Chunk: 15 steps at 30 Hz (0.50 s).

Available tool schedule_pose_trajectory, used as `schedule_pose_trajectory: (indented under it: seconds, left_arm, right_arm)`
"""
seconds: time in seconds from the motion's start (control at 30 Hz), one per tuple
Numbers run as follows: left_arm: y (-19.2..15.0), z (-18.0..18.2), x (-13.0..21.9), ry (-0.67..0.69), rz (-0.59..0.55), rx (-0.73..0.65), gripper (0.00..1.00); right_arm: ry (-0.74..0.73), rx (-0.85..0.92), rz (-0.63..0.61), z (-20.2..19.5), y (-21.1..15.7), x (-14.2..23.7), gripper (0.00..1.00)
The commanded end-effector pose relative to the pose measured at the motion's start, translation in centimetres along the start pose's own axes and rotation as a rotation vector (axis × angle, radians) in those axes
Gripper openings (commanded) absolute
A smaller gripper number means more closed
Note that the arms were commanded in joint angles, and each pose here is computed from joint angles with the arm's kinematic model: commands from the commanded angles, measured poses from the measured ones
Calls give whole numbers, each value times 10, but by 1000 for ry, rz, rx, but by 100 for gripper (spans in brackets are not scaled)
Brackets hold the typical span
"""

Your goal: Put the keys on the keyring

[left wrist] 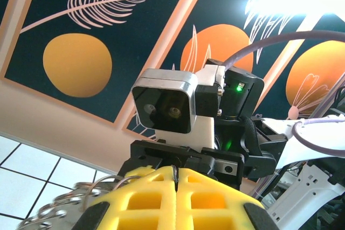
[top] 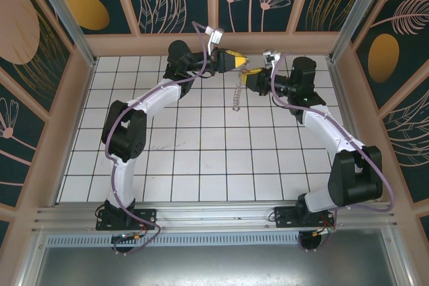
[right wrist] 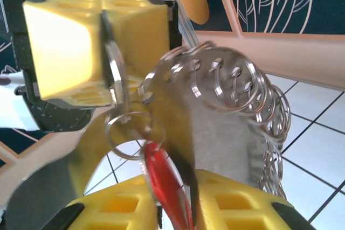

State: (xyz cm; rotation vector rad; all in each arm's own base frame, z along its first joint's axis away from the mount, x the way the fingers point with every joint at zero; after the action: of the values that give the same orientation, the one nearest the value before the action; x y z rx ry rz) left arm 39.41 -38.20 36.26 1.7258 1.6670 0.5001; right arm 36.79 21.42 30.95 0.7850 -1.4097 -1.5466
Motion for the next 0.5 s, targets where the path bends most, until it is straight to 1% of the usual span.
schedule_pose_trajectory:
  seconds: [0.0, 0.03, 0.1, 0.47]
  left_arm:
    - [16, -43, -5, -60, -14, -120, 0]
    - [17, -44, -5, -60, -15, -121, 0]
    - [16, -43, -4, -59, -15, -119, 0]
    - [16, -40, -4, -49, -21, -125, 0]
  right_arm:
    - [11, 71, -44, 12, 24, 5, 11]
    - [12, 68, -41, 12, 23, 6, 5]
    - [12, 68, -40, 14, 23, 6, 0]
    - [-27, 64, 6, 16, 18, 14, 0]
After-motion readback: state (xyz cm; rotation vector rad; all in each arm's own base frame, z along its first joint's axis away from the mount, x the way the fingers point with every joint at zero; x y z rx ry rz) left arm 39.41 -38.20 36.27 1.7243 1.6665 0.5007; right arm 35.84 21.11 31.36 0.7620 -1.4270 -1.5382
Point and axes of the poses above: each hand's point on the last joint's axis, 136 mm out from that joint toward the fingers, its own x axis back along the fingers, its own z axis along the line the jaws close on, y = z × x, the point moved 1 cm from there along x, back along the fingers, and after that the axes turned 15 degrees about x, right-handed, at the moved point
